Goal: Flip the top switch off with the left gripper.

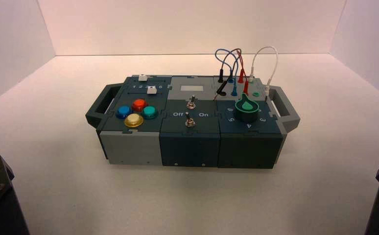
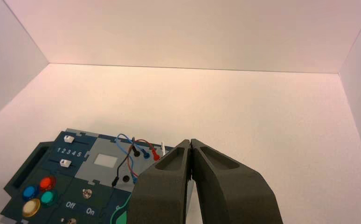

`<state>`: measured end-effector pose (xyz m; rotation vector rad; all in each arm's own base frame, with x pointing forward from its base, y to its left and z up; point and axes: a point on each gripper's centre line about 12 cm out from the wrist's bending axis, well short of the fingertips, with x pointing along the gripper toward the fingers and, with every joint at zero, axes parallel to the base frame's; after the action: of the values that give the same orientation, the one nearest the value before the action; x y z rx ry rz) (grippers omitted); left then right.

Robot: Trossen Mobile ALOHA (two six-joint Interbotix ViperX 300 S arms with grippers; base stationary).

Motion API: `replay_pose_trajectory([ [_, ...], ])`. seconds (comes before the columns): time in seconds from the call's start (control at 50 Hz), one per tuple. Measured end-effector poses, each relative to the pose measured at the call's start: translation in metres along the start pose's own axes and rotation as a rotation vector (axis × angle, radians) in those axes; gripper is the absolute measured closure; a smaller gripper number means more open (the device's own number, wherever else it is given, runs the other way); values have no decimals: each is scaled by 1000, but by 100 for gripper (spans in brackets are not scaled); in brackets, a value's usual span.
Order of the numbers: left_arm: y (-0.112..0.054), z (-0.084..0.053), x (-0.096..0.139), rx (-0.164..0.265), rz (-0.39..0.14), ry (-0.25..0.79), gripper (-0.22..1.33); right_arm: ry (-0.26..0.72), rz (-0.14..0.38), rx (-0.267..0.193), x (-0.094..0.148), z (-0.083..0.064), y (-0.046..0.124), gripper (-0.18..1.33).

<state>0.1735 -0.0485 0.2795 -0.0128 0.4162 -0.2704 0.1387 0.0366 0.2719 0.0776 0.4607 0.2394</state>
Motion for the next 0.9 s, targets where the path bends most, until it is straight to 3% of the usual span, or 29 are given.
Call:
replay_pose_trajectory([
  [0.74,0,-5,1,-2,0,20,127,9,4,8,2,-1,0,129],
  [0.9,-3,-7,1,-13,-20,36,127,23,8,22,4,-2,1,129],
])
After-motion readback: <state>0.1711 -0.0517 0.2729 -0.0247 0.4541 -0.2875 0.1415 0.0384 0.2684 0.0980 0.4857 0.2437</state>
